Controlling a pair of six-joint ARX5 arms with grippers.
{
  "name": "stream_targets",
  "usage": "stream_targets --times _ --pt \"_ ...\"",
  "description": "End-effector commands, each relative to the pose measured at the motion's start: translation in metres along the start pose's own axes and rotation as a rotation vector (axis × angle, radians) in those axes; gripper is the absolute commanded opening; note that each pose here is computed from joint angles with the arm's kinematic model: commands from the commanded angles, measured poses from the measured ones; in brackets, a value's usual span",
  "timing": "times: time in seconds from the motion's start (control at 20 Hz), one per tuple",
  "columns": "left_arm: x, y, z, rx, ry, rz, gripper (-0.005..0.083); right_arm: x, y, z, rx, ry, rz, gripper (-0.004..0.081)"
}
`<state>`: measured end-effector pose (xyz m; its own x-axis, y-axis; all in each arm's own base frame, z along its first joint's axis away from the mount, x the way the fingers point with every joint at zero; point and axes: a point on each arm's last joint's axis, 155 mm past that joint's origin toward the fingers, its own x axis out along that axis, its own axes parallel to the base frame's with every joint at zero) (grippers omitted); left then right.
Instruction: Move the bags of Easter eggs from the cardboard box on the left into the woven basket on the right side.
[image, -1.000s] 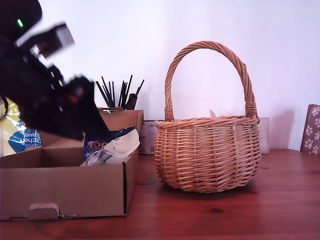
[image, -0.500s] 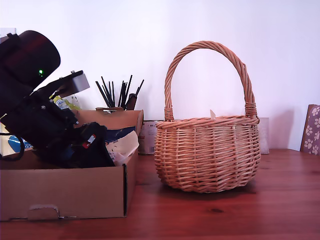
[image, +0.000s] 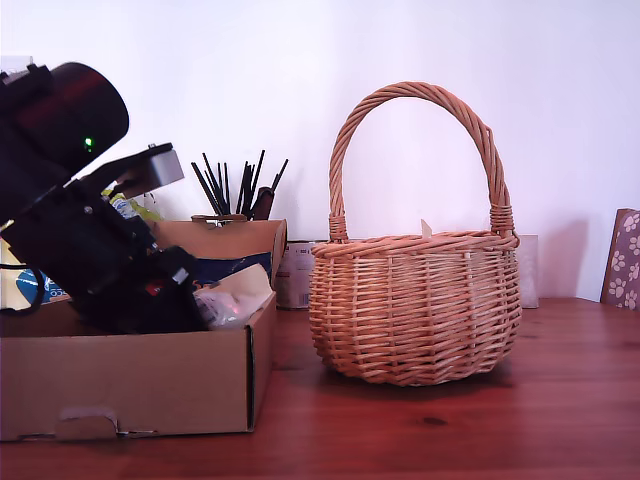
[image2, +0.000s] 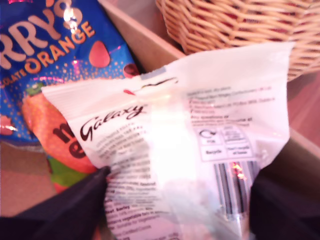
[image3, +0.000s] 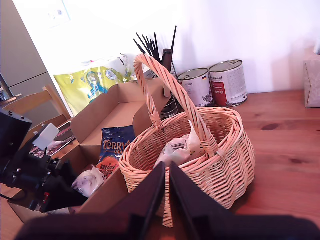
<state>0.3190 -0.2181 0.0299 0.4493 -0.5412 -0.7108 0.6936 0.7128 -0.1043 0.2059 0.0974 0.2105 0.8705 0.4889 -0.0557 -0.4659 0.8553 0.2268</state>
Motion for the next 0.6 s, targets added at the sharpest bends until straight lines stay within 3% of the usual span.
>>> stream_targets --times 0.0,0.3,0.55 --pt "-0.011 -0.002 0.014 0.016 -0.033 0.003 0.0214 0.000 0.001 0.001 -0.004 -0.004 0.003 -0.0012" --pt "-0.072 -0.013 0.065 0.067 -0.210 0.027 0.0215 0.000 0.001 0.001 -0.003 -0.004 0.002 -0.0012" --pt "-0.094 -0.052 0.117 0.076 -0.423 -0.096 0.0215 0.000 0.001 0.001 -0.003 -0.005 0.003 -0.0012"
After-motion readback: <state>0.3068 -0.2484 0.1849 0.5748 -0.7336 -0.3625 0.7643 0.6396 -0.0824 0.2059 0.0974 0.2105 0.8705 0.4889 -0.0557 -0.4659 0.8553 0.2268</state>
